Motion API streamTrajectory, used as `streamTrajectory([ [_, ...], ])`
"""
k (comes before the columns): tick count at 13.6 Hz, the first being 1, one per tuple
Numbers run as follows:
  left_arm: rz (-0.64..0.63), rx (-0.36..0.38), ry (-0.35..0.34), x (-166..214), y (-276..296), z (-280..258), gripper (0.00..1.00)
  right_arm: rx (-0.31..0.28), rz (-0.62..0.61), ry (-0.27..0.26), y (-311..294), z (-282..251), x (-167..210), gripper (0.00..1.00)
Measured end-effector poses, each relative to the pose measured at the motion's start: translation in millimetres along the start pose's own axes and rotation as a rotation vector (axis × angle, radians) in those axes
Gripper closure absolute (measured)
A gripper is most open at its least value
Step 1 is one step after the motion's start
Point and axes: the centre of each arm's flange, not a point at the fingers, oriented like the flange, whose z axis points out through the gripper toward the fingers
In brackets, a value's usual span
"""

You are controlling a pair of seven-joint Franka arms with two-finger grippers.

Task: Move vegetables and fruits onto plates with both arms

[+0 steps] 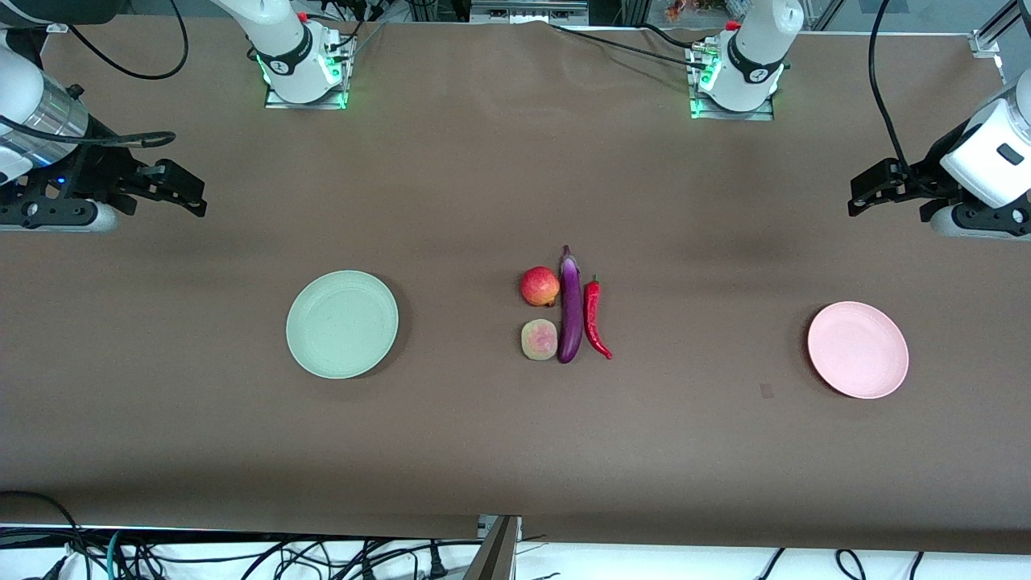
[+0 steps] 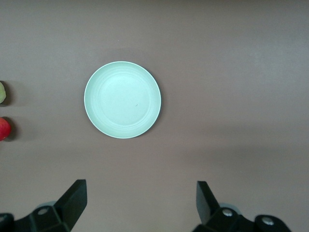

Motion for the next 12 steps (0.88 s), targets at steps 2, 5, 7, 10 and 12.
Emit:
streamTrajectory([
  [2, 0.000, 0.000, 0.000, 0, 0, 0, 0.00, 0.000, -0.006, 0.000, -1, 0, 0, 0.00],
  [5, 0.001, -0.001, -0.002, 0, 1, 0, 0.00, 0.000, -0.012, -0.001, -1, 0, 0, 0.00],
  [7, 0.002, -0.001, -0.006, -1, 1, 1, 0.00, 0.000, -0.013, -0.001, -1, 0, 0, 0.00],
  [10, 0.002, 0.000, -0.033, -1, 1, 6, 0.00, 0.000, -0.016, -0.001, -1, 0, 0, 0.00],
  [12, 0.011, 0.003, -0.139, 4, 6, 37, 0.00, 0.000, -0.017, -0.001, -1, 0, 0, 0.00],
])
